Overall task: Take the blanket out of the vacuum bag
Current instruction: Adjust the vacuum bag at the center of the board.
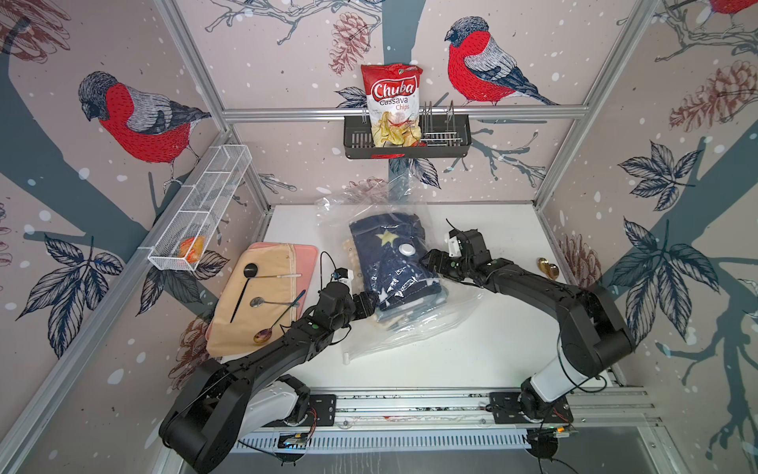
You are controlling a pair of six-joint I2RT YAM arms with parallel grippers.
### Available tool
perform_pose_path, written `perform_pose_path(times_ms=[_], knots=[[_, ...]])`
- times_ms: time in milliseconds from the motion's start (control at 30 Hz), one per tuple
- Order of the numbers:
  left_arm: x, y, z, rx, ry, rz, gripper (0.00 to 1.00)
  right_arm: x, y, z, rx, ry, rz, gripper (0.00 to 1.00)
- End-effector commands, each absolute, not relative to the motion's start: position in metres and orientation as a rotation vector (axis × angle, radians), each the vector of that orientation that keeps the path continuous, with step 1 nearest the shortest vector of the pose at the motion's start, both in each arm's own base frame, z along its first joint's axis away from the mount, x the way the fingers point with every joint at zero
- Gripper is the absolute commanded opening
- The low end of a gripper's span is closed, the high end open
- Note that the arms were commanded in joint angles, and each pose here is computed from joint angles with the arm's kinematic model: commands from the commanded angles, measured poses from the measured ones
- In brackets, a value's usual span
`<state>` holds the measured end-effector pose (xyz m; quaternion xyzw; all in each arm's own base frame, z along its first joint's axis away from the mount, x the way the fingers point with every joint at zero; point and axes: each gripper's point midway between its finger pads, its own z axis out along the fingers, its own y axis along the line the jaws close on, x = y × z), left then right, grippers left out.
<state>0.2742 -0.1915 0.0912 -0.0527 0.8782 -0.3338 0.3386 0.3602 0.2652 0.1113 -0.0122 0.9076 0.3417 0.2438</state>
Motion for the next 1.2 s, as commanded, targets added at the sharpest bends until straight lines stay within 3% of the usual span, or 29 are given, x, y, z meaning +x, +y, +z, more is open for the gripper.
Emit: perform_pose_path(times_ms=[0, 233, 400, 733, 933, 1167], knots=[[0.278, -0.203, 0.096, -0.123, 2.258, -0.938, 0.59, 0.369, 0.268, 0.093, -0.155, 2.523, 0.828, 0.87], [0.278, -0.202, 0.087, -0.2, 2.253, -0.956, 0.58, 0.413, 0.304, 0.076, -0.242, 2.558, 0.844, 0.82], [0.294, -0.188, 0.095, -0.182, 2.224, -0.79, 0.59, 0.437, 0.32, 0.073, -0.183, 2.543, 0.875, 0.82], [0.326, -0.194, 0.126, -0.133, 2.21, -0.815, 0.59, 0.45, 0.279, 0.121, -0.026, 2.435, 0.811, 0.86], [0.324, -0.203, 0.172, 0.011, 2.274, -0.765, 0.58, 0.421, 0.246, 0.179, 0.056, 2.337, 0.978, 0.86], [0.308, -0.181, 0.208, 0.213, 2.254, -0.553, 0.6, 0.35, 0.209, 0.192, 0.194, 2.309, 1.012, 0.85]])
